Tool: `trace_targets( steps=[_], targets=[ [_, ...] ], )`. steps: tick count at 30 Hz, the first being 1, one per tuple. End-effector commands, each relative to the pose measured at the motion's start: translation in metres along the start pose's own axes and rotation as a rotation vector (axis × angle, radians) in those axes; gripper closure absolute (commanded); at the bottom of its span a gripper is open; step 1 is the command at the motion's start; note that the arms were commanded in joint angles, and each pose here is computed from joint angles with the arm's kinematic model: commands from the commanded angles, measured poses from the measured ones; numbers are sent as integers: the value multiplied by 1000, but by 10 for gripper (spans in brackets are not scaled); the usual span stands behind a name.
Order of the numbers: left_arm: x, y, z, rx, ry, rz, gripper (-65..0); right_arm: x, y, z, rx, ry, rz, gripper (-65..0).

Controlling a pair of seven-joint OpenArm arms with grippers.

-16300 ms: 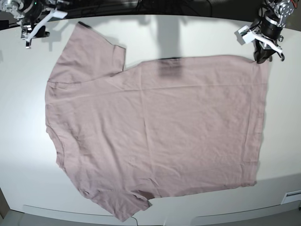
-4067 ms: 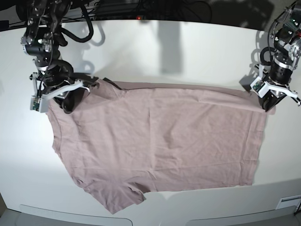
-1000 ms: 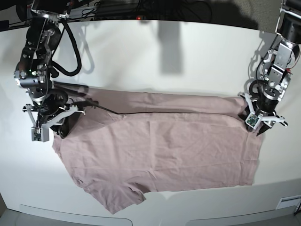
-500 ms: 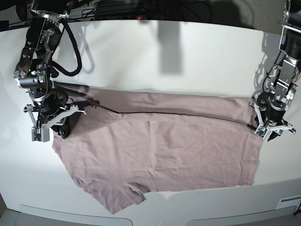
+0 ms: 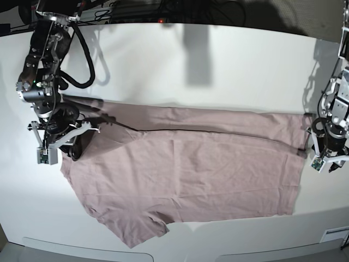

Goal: Fold the T-shirt properly
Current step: 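Lower the folded edge and open both grippers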

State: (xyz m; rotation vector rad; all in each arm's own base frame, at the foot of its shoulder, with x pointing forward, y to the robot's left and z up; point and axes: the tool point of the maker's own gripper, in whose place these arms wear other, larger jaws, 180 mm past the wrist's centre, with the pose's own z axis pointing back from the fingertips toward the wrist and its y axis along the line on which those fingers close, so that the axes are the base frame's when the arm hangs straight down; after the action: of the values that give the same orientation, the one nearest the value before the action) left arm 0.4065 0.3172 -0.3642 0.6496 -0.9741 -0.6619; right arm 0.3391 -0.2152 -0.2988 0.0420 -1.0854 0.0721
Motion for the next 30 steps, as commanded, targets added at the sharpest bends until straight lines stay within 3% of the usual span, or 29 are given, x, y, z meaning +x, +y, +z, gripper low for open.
trace_targets(
  steps=[1,5,9,11,26,27,30],
  targets=[
    [4,7,4,18,-18,-10,-217,18,-2,2,2,-59,17,0],
    [-6,-41,28,-76,-41,1,-217,19,-2,2,3,-60,17,0],
    [-1,-88,48,-172,-85,196,-217,19,-2,2,2,-61,17,0],
    [6,-101,52,-188,-108,217,-217,19,-2,2,1,-65,19,0],
    [4,-116,55,-205,-76,216,-217,38,-13,2,-68,-146,105,0],
    [4,-116,55,-206,-76,215,-217,41,-14,2,-69,-152,105,-13],
    [5,-116,55,-205,-78,215,-216,47,-14,1,-69,-177,104,-208]
  ],
)
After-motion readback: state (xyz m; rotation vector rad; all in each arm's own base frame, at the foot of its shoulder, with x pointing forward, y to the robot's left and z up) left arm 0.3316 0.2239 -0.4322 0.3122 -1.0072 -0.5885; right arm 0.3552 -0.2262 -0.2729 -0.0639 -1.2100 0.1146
